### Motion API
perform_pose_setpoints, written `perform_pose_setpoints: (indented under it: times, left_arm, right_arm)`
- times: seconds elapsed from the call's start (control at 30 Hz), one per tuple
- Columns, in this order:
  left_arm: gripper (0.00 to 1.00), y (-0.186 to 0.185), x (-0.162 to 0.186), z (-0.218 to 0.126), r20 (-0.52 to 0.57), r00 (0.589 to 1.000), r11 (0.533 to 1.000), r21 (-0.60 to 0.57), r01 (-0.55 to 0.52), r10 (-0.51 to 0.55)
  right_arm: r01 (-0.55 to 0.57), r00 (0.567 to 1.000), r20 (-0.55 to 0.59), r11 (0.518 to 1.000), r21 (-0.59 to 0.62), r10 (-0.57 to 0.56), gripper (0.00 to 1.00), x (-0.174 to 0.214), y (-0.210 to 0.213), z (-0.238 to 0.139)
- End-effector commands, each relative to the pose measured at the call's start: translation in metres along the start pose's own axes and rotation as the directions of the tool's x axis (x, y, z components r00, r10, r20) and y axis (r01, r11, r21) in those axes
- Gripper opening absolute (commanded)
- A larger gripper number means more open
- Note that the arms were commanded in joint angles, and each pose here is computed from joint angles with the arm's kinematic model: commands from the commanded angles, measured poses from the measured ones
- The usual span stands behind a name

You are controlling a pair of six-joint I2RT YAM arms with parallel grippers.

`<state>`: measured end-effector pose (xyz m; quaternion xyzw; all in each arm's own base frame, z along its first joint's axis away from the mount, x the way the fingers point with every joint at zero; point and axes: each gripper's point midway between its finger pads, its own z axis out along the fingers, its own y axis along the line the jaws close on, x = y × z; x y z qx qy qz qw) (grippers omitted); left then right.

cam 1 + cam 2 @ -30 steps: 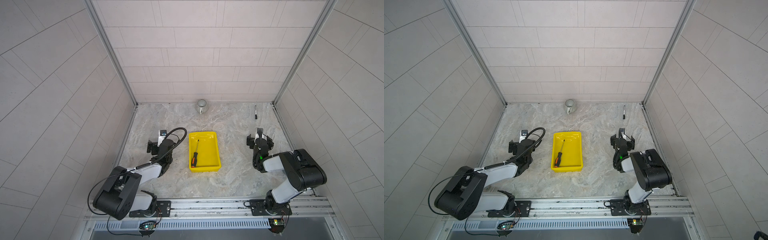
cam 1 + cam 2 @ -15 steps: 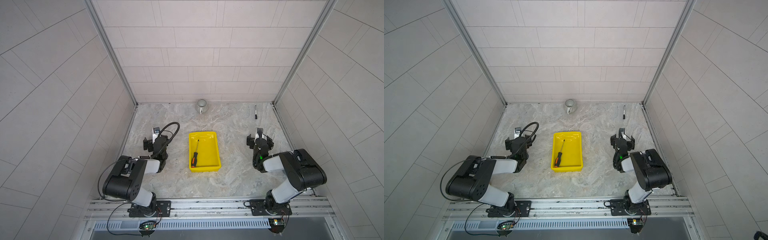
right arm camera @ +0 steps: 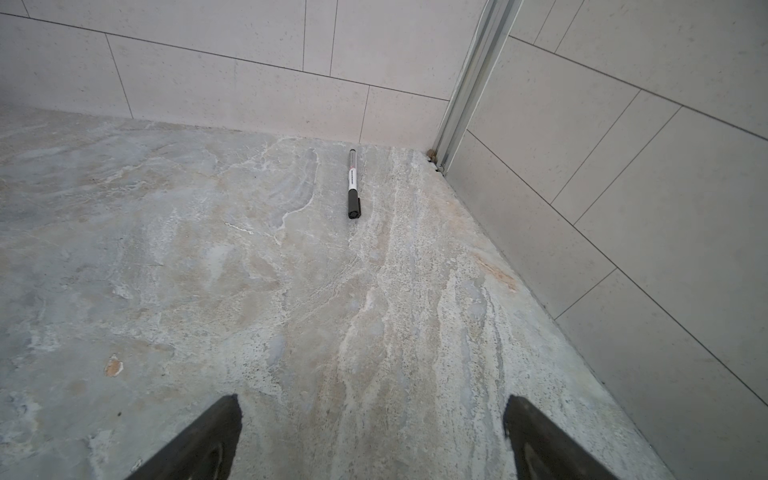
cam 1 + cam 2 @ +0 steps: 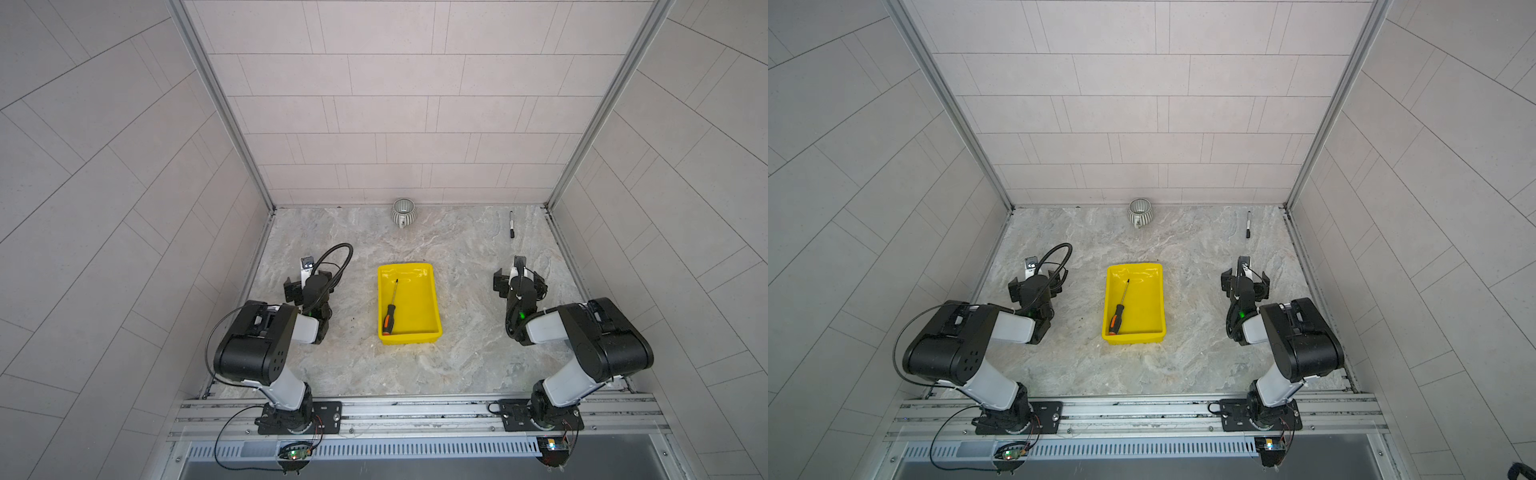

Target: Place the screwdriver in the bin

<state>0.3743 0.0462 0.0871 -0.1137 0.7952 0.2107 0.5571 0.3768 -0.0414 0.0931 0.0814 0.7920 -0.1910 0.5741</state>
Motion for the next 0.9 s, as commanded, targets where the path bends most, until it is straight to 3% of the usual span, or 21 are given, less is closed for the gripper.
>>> perform_pose_setpoints:
  times: [0.0,0.87]
  left_arm:
    - [1.00,-0.0022,-0.0113,0.0025,0.029,0.999,0.999,0.012,0.044,-0.044]
    - [1.00,-0.0022,-0.0123,0.0014,0.037,0.998,0.999,0.015,0.041,-0.042]
  right_arm:
    - [0.002,1.000,0.018,1.000,-0.001,-0.002,1.00,-0.0070,0.0011,0.0011]
    - [-0.005,1.000,0.009,1.000,-0.020,0.005,0.99,-0.0063,0.0018,0.0034]
